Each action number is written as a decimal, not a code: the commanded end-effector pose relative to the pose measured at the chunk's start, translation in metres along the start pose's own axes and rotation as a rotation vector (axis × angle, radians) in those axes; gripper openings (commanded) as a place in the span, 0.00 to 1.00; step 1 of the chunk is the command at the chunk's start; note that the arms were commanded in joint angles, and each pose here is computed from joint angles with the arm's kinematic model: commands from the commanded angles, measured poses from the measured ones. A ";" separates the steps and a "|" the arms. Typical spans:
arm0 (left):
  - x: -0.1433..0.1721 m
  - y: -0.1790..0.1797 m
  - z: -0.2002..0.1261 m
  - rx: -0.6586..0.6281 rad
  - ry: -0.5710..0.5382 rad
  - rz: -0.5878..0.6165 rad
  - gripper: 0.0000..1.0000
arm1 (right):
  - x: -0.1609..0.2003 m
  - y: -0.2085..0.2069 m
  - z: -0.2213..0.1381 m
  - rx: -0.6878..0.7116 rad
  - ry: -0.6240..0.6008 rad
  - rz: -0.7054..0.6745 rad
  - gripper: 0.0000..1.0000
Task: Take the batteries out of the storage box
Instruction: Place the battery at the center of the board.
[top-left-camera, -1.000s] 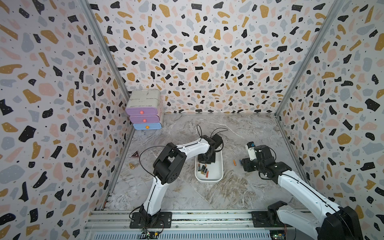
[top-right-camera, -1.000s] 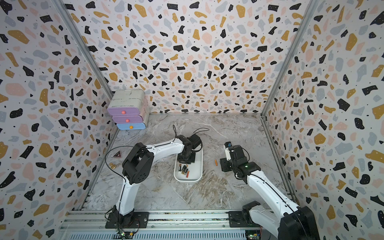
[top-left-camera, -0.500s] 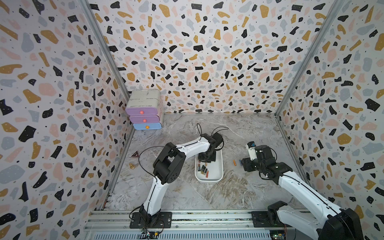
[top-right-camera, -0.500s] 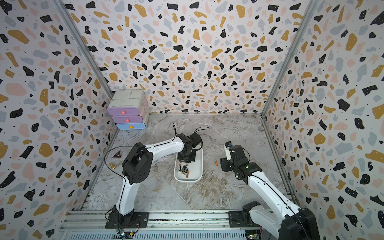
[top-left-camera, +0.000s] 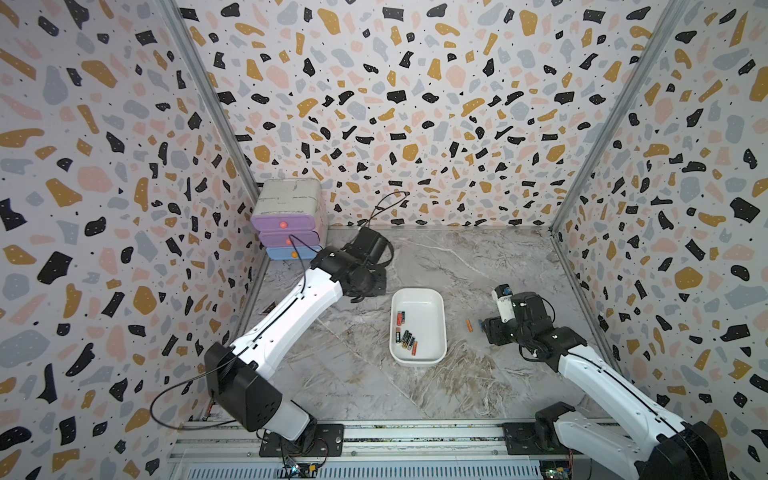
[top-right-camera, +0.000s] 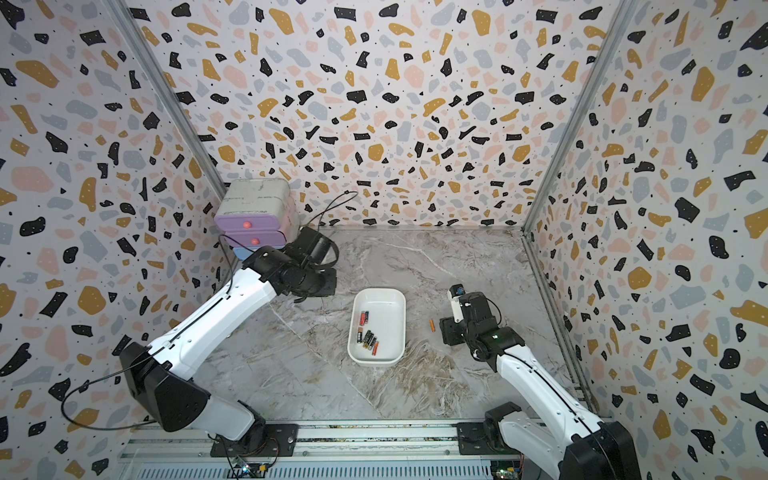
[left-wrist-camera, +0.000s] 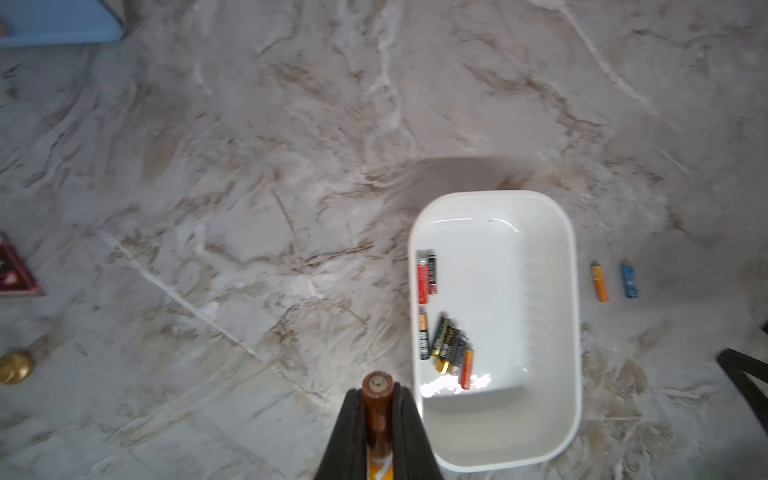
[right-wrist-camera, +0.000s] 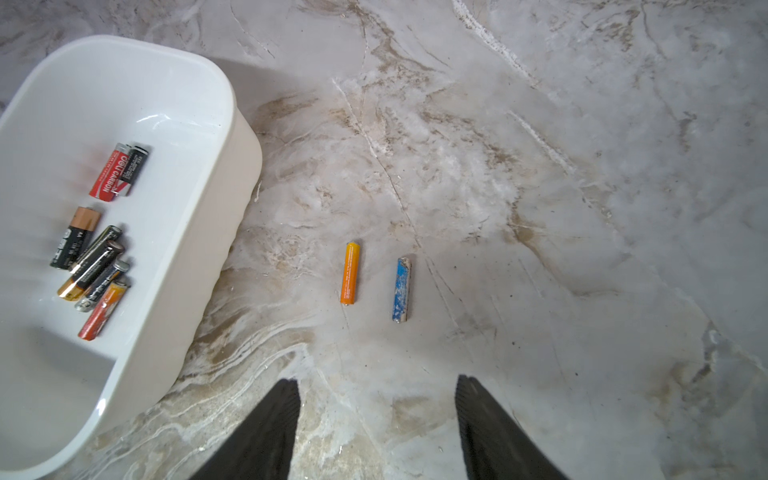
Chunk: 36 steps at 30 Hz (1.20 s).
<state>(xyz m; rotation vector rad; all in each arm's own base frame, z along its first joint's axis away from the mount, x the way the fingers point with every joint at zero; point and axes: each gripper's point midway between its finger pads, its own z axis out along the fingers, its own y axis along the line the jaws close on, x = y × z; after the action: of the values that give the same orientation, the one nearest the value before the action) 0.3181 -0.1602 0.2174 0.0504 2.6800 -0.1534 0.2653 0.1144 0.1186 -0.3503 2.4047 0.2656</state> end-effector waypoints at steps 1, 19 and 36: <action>0.027 0.037 0.049 -0.077 0.153 0.050 0.00 | -0.003 0.002 -0.003 -0.007 -0.011 -0.015 0.66; 0.044 0.047 0.171 -0.143 0.279 0.035 0.00 | -0.001 0.003 -0.002 -0.009 -0.009 -0.013 0.65; 0.047 0.054 0.188 -0.194 0.306 0.037 0.54 | -0.002 0.003 -0.003 -0.010 -0.014 -0.014 0.66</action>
<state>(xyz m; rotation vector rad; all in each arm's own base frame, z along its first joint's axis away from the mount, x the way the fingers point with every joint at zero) 0.3559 -0.1287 0.0188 0.0744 3.0020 0.1192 0.2650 0.1149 0.1185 -0.3534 2.4050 0.2691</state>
